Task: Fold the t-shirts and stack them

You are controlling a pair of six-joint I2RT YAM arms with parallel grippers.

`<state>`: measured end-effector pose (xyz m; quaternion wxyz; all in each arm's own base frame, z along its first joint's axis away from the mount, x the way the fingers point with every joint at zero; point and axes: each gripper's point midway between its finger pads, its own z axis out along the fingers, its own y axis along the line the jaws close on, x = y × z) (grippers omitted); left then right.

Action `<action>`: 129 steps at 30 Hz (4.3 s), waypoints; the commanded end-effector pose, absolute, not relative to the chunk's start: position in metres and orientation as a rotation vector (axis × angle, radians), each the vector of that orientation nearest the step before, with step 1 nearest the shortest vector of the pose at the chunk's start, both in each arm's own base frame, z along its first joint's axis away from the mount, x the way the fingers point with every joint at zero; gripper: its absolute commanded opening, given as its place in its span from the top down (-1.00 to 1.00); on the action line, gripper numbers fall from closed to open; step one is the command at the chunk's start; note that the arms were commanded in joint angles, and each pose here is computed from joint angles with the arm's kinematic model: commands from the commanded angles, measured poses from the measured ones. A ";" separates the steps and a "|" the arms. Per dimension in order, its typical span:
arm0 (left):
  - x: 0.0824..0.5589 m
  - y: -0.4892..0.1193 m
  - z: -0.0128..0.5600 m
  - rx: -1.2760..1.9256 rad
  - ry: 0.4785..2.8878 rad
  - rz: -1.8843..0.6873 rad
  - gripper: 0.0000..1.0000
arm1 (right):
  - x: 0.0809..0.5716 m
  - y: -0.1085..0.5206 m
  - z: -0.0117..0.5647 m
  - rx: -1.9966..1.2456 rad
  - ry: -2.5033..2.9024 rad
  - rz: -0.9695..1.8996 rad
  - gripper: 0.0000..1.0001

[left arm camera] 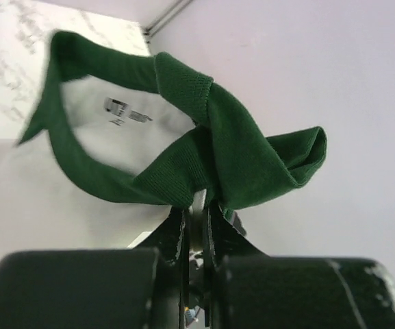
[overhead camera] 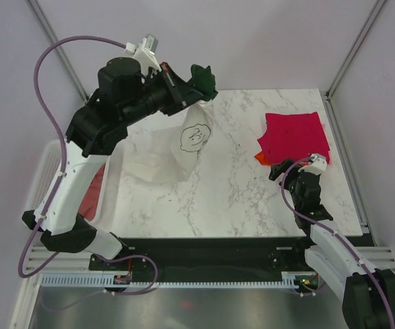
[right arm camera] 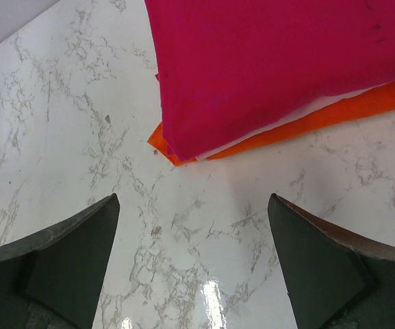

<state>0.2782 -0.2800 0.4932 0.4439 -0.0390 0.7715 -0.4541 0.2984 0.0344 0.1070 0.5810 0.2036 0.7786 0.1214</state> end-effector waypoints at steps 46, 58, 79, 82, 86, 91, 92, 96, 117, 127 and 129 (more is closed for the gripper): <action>0.278 -0.014 0.139 -0.930 1.861 -0.185 0.96 | 0.307 0.107 0.137 0.150 1.915 0.358 -0.72; 0.281 -0.012 0.137 -0.898 1.821 -0.184 0.95 | 0.342 0.158 0.126 0.094 2.135 0.465 -0.44; 0.288 -0.022 0.141 -0.866 1.858 -0.221 0.95 | 0.330 0.185 0.093 0.033 2.343 0.577 0.81; 0.295 -0.029 0.137 -0.870 1.871 -0.252 0.93 | 0.344 0.177 0.108 0.062 2.295 0.515 1.00; 0.326 -0.044 0.149 -0.900 1.881 -0.323 0.92 | 0.387 0.179 0.151 0.085 2.222 0.500 1.00; 0.368 -0.027 0.220 -0.911 1.901 -0.261 0.96 | 0.423 0.174 0.237 0.119 2.084 0.517 1.00; 0.366 -0.022 0.234 -0.913 1.877 -0.252 0.96 | 0.425 0.172 0.261 0.122 2.034 0.519 1.00; 0.337 -0.014 0.252 -0.932 1.783 -0.286 0.95 | 0.403 0.145 0.270 0.191 1.985 0.448 1.00; 0.310 -0.049 0.157 -0.646 2.149 -0.313 -0.91 | 0.327 0.102 0.137 0.223 2.098 0.304 -0.48; 0.387 -0.057 0.134 -0.621 2.230 -0.245 -0.80 | 0.398 0.120 0.133 0.222 2.163 0.244 -0.24; 0.400 -0.055 0.133 -0.611 2.230 -0.219 -0.81 | 0.404 0.118 0.123 0.238 2.189 0.230 -0.24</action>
